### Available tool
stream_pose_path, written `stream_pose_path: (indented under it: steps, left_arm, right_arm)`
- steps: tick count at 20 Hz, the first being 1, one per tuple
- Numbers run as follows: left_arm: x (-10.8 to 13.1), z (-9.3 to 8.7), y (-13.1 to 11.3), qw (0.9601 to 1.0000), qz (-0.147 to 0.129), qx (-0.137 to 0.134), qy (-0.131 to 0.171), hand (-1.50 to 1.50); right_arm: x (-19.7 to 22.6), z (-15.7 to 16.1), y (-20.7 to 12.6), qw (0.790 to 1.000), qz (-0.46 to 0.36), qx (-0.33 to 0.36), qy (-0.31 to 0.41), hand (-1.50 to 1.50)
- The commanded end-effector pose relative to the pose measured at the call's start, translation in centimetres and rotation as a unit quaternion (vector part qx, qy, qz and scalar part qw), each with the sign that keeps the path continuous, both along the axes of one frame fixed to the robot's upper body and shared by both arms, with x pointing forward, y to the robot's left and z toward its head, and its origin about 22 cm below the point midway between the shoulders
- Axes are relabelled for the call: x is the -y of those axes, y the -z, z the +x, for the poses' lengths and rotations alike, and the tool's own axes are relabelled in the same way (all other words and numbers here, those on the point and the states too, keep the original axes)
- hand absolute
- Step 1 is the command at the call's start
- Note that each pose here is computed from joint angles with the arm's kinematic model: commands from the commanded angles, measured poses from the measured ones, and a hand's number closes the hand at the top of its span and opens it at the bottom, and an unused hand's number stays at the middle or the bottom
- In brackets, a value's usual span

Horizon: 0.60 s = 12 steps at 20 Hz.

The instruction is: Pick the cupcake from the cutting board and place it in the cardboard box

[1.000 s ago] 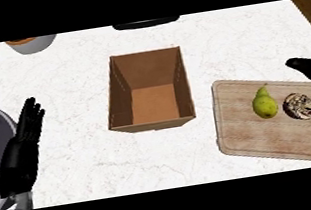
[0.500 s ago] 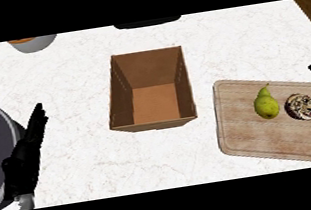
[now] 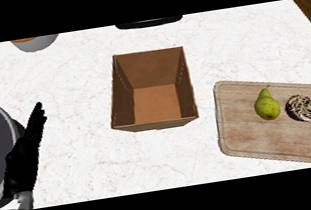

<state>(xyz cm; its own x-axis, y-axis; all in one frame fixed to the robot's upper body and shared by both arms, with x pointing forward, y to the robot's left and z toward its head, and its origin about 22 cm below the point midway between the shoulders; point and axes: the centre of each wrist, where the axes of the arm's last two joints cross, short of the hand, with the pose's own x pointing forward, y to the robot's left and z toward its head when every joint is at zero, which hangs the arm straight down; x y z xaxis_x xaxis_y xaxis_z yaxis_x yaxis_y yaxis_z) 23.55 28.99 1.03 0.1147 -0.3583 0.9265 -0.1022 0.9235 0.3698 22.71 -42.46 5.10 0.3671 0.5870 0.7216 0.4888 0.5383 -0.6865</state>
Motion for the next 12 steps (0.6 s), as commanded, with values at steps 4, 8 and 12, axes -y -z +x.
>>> stream_pose_path:
  steps: [4,8,12]
  left_arm:
    - [0.7,0.4,0.2,0.9999,0.002,-0.012,0.006,0.0]
    - [1.4,1.1,-0.3,1.0,0.001,-0.001,-0.006,0.0]
    - [1.6,-1.0,1.3,1.0,0.003,-0.007,0.003,0.0]
  right_arm:
    - [-1.2,-0.3,-2.5,0.967,-0.016,-0.249,-0.057,-1.5]
    - [-4.0,1.3,-5.1,0.95,0.014,-0.302,-0.082,-1.5]
    - [-5.1,3.0,-6.0,0.944,0.02,-0.323,-0.058,-1.5]
